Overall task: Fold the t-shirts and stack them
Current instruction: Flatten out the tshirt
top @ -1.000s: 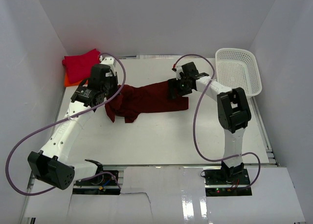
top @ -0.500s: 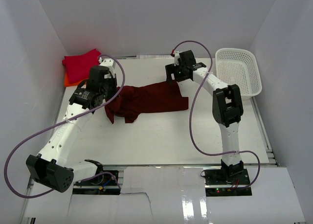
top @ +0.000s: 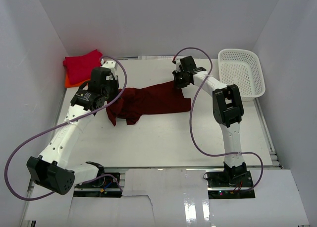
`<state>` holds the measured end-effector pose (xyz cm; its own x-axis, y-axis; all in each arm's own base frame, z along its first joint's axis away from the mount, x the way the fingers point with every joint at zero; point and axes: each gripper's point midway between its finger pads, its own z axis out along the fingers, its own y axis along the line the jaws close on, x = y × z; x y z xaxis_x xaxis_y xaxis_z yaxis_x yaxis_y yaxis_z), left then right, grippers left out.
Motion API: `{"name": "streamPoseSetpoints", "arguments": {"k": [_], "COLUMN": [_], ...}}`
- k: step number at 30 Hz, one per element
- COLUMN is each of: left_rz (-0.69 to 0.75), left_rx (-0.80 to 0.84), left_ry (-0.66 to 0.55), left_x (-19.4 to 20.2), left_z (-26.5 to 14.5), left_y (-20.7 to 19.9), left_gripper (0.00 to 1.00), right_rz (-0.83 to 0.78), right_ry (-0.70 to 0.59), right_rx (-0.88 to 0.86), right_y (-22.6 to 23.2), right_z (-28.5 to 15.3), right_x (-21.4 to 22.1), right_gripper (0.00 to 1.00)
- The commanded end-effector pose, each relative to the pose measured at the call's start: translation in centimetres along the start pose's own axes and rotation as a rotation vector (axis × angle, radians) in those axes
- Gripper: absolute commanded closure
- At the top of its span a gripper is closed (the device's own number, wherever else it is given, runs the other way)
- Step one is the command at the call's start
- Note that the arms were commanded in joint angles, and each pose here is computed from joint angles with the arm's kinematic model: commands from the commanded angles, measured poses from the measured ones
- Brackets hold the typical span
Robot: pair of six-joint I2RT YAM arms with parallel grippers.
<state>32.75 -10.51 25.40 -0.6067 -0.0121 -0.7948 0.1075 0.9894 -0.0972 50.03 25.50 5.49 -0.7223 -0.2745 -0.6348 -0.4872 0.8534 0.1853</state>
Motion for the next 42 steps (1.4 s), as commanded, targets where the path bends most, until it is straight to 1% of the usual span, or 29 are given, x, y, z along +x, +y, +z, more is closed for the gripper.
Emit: {"name": "streamPoseSetpoints", "arguments": {"k": [1, 11, 13, 14, 15, 16, 18, 19, 21, 22, 23, 25, 26, 29, 32, 35, 37, 38, 39, 40, 41, 42], "left_rz": [-0.001, -0.012, -0.017, -0.019, -0.023, -0.042, -0.061, -0.087, -0.081, -0.086, -0.105, -0.110, -0.129, -0.148, -0.142, -0.132, -0.108, -0.067, -0.044, -0.027, 0.022, 0.050], "left_rx": [0.019, 0.045, 0.061, 0.096, 0.118, 0.186, 0.243, 0.249, 0.270, 0.274, 0.272, 0.307, 0.311, 0.349, 0.399, 0.466, 0.537, 0.563, 0.578, 0.605, 0.630, 0.626], "left_ry": [-0.039, -0.027, -0.016, -0.002, 0.015, 0.044, 0.074, 0.104, 0.104, 0.119, 0.156, 0.193, 0.230, 0.283, 0.318, 0.356, 0.366, 0.407, 0.423, 0.411, 0.423, 0.455], "left_x": [-1.1, -0.9, -0.7, -0.5, -0.2, 0.5, 1.5, 2.8, 4.0, 4.8, 6.3, 8.0, 9.5, 11.8, 13.3, 14.4, 14.5, 15.7, 16.1, 15.3, 16.2, 17.2], "left_z": [-0.8, -0.7, -0.7, -0.6, -0.7, -0.9, -1.3, -1.3, -2.1, -2.2, -1.9, -2.4, -2.3, -3.0, -3.5, -3.7, -4.1, -4.1, -4.2, -4.6, -5.4, -4.8], "left_y": [-0.2, -0.8, -1.1, -1.7, -2.2, -3.4, -4.6, -4.9, -6.1, -6.4, -6.6, -7.5, -7.7, -8.9, -10.5, -12.8, -15.4, -17.3, -18.5, -20.1, -22.0, -23.3], "left_gripper": [1.00, 1.00, 1.00, 1.00, 1.00, 1.00, 1.00, 1.00, 1.00, 1.00, 1.00, 1.00, 1.00, 1.00, 1.00, 1.00, 1.00, 1.00, 1.00, 1.00, 1.00, 1.00], "right_rz": [0.008, 0.027, 0.024, 0.029, 0.028, 0.027, 0.029, 0.024, 0.033, 0.028, 0.032, 0.036, 0.035, 0.040, 0.054, 0.067, 0.060, 0.063, 0.062, 0.061, 0.064, 0.061], "right_ry": [-0.017, 0.065, 0.068, 0.085, 0.076, 0.080, 0.085, 0.062, 0.059, 0.030, 0.042, 0.031, 0.018, -0.007, -0.028, -0.041, -0.049, -0.050, -0.060, -0.060, -0.060, -0.062], "right_rx": [-0.002, 0.049, 0.044, 0.038, 0.033, 0.026, 0.016, 0.010, 0.001, -0.009, -0.010, -0.017, -0.025, -0.056, -0.108, -0.170, -0.188, -0.193, -0.201, -0.217, -0.222, -0.228], "right_y": [0.5, 0.8, 1.1, 1.1, 1.1, 1.2, 1.2, 1.4, 1.4, 1.5, 1.4, 1.4, 1.5, 2.0, 2.9, 4.2, 4.9, 5.1, 5.3, 5.8, 5.8, 6.0], "right_z": [-1.0, -2.0, -1.5, -0.7, -0.3, 0.2, 1.6, 1.9, 3.2, 3.4, 4.4, 5.0, 5.5, 6.2, 6.6, 6.7, 6.8, 6.9, 6.8, 6.8, 7.0, 7.0], "right_x": [-0.1, 2.7, 3.2, 3.8, 3.3, 3.3, 3.5, 2.5, 2.5, 1.1, 1.4, 0.7, -0.1, -1.2, -1.9, -2.3, -2.5, -2.6, -3.0, -3.1, -3.1, -3.2], "right_gripper": [0.92, 0.92, 0.92, 0.92, 0.92, 0.92, 0.92, 0.92, 0.92, 0.92, 0.92, 0.92, 0.92, 0.92, 0.92, 0.92, 0.92, 0.92, 0.91, 0.91, 0.91, 0.91]}}
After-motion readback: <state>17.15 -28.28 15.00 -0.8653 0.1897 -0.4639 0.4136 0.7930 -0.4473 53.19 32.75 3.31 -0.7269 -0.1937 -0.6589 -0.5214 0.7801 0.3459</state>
